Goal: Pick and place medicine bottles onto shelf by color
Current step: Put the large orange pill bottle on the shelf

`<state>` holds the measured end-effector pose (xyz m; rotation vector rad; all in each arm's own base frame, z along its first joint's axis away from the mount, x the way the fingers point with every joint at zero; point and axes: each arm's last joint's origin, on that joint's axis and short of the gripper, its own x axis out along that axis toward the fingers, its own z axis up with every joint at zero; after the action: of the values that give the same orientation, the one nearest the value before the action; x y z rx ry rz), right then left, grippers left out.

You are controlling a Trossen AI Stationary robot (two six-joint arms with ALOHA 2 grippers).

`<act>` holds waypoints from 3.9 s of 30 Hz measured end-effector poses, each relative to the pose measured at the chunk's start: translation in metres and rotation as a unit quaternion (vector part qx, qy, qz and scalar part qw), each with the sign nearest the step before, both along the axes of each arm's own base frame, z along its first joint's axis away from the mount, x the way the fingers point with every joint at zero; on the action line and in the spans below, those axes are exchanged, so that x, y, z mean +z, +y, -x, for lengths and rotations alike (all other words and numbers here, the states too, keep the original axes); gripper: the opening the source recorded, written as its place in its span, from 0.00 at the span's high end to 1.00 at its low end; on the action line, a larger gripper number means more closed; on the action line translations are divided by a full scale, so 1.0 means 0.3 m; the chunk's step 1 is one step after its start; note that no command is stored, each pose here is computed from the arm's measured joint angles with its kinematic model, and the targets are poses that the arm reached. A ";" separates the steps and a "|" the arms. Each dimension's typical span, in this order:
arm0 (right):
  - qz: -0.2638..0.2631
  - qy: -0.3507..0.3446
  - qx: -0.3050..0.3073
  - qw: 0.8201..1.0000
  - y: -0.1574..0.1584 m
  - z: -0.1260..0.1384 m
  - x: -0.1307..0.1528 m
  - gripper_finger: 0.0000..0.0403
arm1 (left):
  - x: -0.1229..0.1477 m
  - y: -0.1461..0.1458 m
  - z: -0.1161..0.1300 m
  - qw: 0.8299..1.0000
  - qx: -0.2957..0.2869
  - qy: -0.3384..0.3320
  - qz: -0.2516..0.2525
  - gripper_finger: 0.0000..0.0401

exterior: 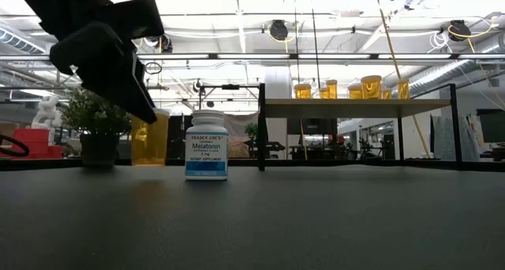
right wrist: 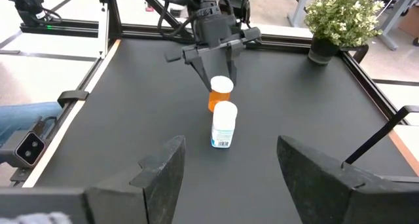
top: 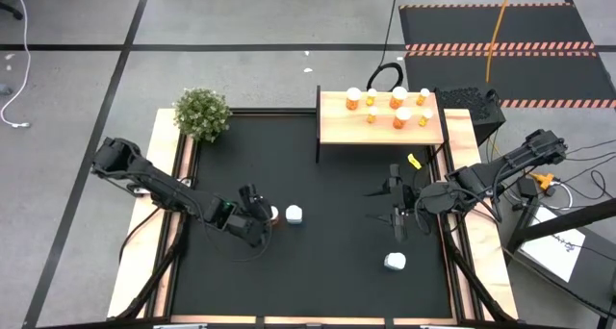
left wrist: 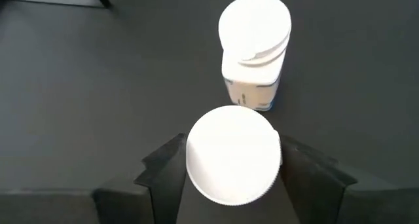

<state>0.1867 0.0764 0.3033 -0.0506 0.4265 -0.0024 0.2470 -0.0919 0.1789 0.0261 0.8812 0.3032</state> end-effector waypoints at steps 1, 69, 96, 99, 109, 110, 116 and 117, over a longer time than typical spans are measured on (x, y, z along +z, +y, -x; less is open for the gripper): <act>0.000 0.000 0.000 1.000 0.000 0.000 0.000 0.41 | 0.006 0.001 0.002 1.000 -0.002 -0.001 0.000 0.44; 0.163 -0.053 -0.119 0.978 -0.126 0.195 0.094 0.75 | 0.676 0.735 -0.556 0.964 -0.138 -0.133 -0.186 0.46; 0.203 -0.046 -0.153 0.966 -0.135 0.198 0.094 0.75 | 0.513 0.953 -0.678 0.970 -0.164 -0.100 -0.151 0.46; 0.203 -0.046 -0.153 0.966 -0.135 0.198 0.094 0.75 | 0.495 0.949 -0.694 0.969 -0.169 -0.105 -0.146 0.46; 0.203 -0.046 -0.153 0.966 -0.135 0.198 0.094 0.75 | 0.429 0.962 -0.719 0.972 -0.176 -0.089 -0.130 0.46; 0.203 -0.046 -0.153 0.966 -0.135 0.198 0.094 0.75 | 0.429 0.964 -0.719 0.972 -0.176 -0.090 -0.131 0.46; 0.203 -0.046 -0.152 0.966 -0.135 0.198 0.094 0.75 | 0.428 0.968 -0.716 0.972 -0.174 -0.089 -0.130 0.46; 0.203 -0.046 -0.152 0.966 -0.135 0.198 0.094 0.75 | 0.429 0.970 -0.716 0.972 -0.174 -0.089 -0.131 0.46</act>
<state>0.1272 0.0360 0.3316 -0.3872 0.3322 -0.3951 0.4617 0.1990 0.3075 0.3884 0.6392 0.0892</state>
